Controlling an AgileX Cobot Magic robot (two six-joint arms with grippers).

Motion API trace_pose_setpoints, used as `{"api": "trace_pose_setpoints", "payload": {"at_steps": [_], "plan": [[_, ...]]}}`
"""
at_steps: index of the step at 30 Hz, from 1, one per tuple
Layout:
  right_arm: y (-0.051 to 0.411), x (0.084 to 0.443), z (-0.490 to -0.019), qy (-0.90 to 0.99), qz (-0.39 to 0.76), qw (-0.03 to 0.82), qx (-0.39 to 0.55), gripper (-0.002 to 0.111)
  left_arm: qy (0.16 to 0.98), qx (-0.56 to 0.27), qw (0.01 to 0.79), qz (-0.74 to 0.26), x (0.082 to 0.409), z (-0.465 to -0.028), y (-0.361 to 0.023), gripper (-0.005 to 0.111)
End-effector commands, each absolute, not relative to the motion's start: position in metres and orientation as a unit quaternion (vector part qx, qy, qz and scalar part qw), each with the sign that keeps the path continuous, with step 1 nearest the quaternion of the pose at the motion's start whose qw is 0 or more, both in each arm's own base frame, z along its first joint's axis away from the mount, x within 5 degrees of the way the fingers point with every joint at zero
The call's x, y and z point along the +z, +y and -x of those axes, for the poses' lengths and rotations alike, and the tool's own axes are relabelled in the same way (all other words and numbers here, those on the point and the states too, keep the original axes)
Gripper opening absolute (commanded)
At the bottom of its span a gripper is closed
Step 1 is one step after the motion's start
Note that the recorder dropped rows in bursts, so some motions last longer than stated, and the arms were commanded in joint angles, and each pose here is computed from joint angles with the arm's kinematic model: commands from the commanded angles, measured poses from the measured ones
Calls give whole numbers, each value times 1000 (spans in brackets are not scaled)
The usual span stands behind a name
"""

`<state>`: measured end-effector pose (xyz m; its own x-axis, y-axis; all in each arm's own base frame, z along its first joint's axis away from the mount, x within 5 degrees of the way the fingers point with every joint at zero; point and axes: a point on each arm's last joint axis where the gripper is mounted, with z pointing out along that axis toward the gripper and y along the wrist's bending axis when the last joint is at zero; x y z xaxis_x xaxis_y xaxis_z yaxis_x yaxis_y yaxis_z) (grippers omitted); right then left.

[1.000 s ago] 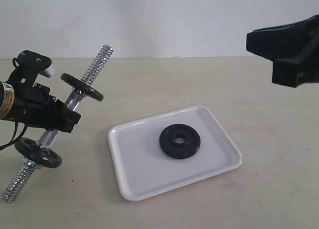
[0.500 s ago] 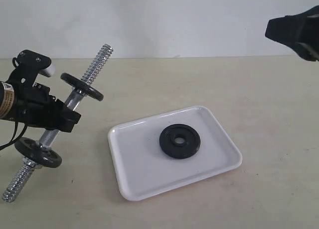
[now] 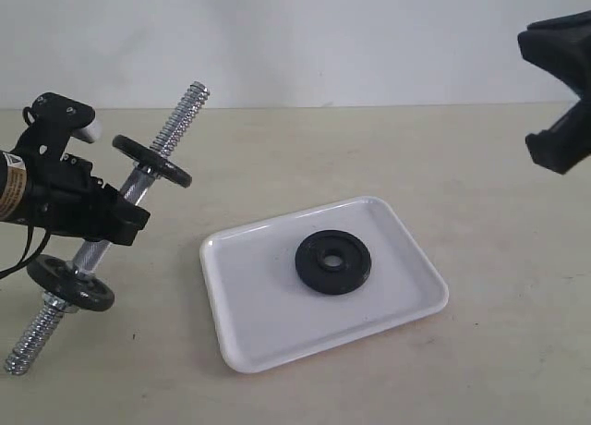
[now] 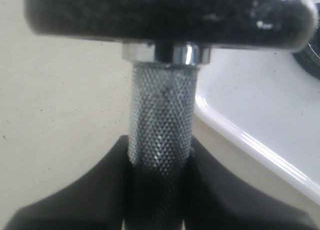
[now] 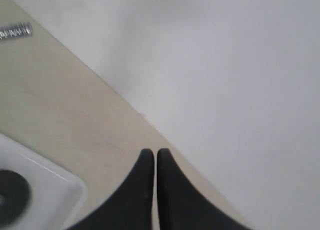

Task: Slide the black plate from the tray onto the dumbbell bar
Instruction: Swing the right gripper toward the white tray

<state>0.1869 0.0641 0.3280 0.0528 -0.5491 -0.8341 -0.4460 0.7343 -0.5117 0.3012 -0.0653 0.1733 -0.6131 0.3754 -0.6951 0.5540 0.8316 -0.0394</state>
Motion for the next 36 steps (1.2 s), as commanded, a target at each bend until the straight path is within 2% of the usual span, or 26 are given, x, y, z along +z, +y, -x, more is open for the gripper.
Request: {"api": "trace_pose_setpoints", "payload": {"at_steps": [1, 3, 5, 10, 14, 17, 20, 26, 29, 33, 36], "plan": [[51, 332, -192, 615, 458, 596, -238, 0, 868, -145, 398, -259, 203, -303, -70, 4], [42, 333, -194, 620, 442, 581, -288, 0, 868, -145, 398, -259, 203, -303, -70, 4], [36, 334, -195, 645, 400, 584, -290, 0, 868, -145, 398, -259, 203, -303, -70, 4], [41, 333, -194, 700, 318, 614, -179, 0, 868, -145, 398, -259, 203, -303, -70, 4], [39, 343, -195, 748, 186, 632, -79, 0, 868, -145, 398, -259, 203, -303, -70, 4], [34, 351, -195, 776, 98, 623, -36, 0, 868, -145, 398, -259, 203, -303, -70, 4], [29, 351, -192, 814, 37, 579, -20, 0, 868, -146, 398, -260, 203, -303, -71, 4], [23, 330, -177, 902, 55, 424, -58, 0, 868, -146, 398, -260, 203, -303, -71, 4], [33, 320, -169, 928, 85, 364, -6, 0, 868, -146, 398, -260, 203, -303, -71, 4], [50, 317, -163, 933, 119, 330, 85, 0, 866, -154, 396, -263, 203, -302, -72, 4], [57, 298, -170, 951, 159, 250, 87, 0, 865, -154, 397, -265, 203, -302, -72, 4]]}}
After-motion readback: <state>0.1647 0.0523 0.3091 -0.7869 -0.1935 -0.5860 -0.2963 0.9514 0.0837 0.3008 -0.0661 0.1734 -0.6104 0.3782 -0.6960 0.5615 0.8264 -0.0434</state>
